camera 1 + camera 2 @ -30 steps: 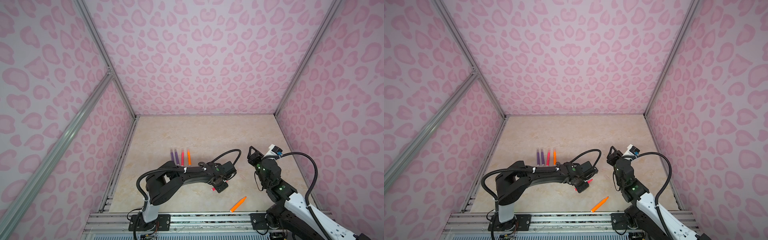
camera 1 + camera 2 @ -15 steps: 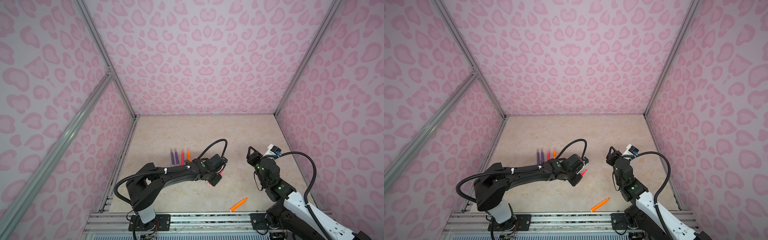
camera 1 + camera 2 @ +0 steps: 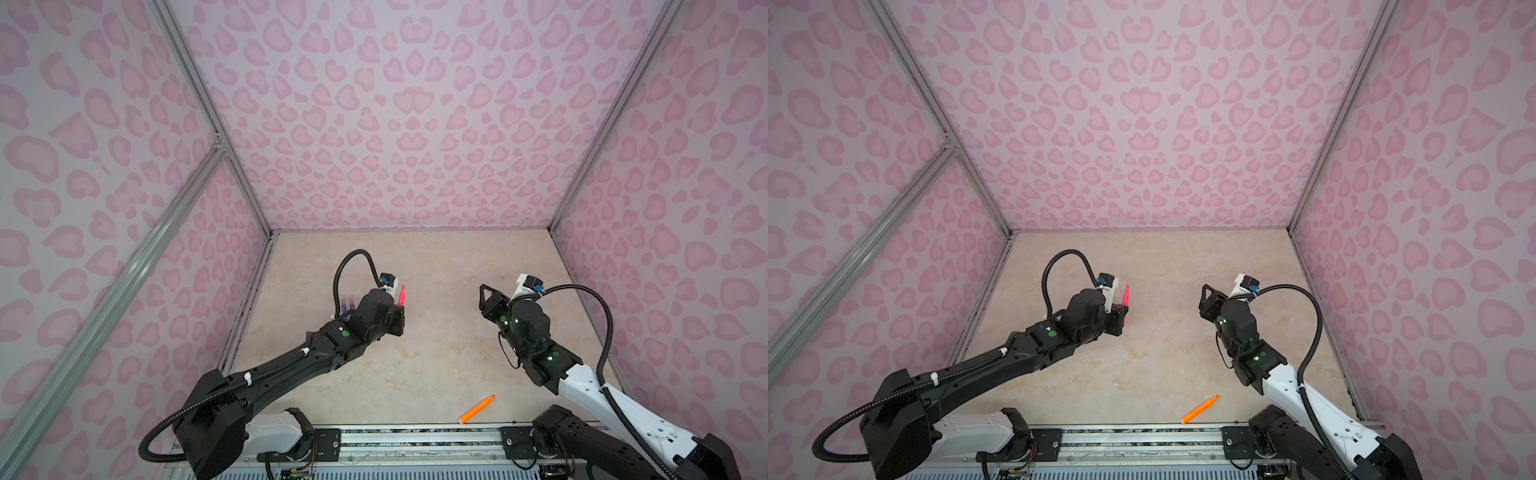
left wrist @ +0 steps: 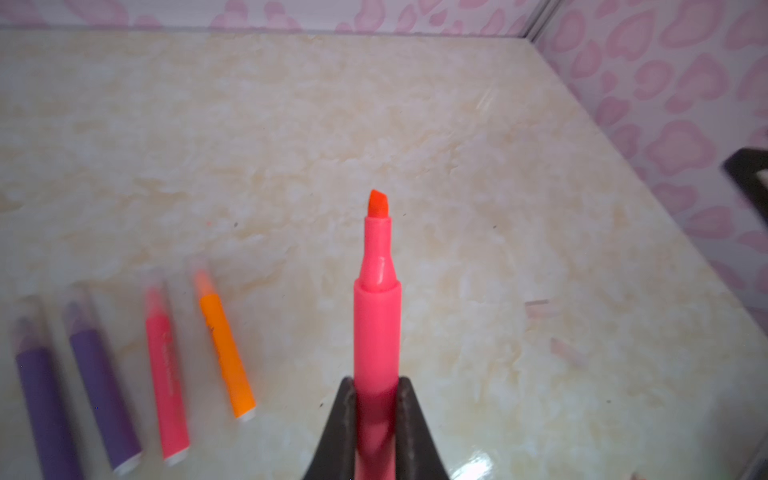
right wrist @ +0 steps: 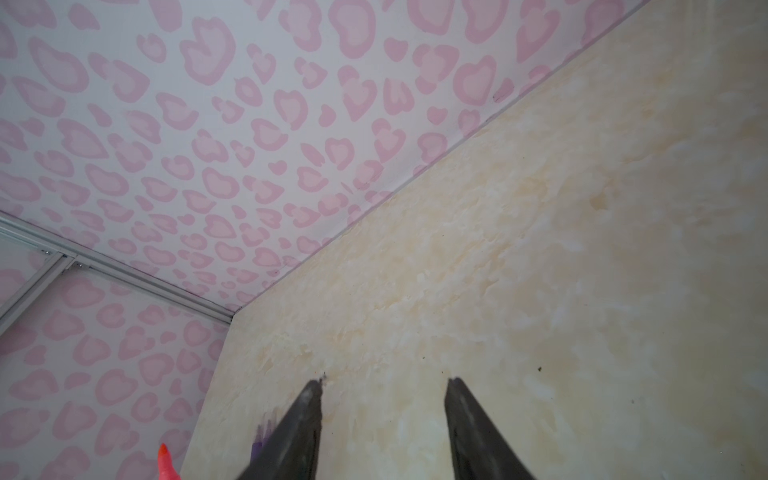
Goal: Insert the pens into the pen caps
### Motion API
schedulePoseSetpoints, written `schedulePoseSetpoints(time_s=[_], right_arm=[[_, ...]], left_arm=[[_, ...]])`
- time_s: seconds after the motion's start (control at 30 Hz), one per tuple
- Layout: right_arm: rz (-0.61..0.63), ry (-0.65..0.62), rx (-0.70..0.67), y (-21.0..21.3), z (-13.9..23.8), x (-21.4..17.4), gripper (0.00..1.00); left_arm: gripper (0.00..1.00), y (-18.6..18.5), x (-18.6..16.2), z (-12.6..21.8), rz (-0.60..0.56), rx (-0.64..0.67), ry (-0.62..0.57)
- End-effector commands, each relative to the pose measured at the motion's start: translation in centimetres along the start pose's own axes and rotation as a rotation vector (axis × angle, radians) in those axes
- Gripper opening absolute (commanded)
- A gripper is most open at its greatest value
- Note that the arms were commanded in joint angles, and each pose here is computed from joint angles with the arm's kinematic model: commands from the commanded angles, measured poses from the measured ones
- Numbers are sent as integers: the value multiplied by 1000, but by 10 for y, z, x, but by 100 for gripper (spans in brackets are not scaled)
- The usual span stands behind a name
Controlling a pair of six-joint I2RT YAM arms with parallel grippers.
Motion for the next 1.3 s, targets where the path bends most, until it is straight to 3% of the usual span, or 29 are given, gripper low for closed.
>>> schedulePoseSetpoints(time_s=[0.0,0.13,0.4,0.8,0.97,1.27], right_arm=[[39,37,83,10,-6,-4,49],[90,71,141,33,-13,-5,48],[203,72,254,82,-6,-25,46],[229,130,398,123,-4,-40,45],[237,150,419,129,-3,-46,45],[208,175,428,136,-6,-59,38]], left_arm=[[3,3,17,12,56,-54,-183],[3,-10,24,32,10,-197,-192],[3,-8,20,33,17,-210,-203],[3,-24,16,24,-31,-344,-97],[3,-37,13,21,-72,-428,-61],[3,-55,4,21,-157,-457,-31]])
Point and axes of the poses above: each gripper's point midway between its finger pads, its own z axis back along the fingers, its own y axis along the line the jaws close on, x = y × z, the point moved 10 cm from there along z, back along the fingers, and after that the axes turned 15 degrees about z, right-handed, at the moved point
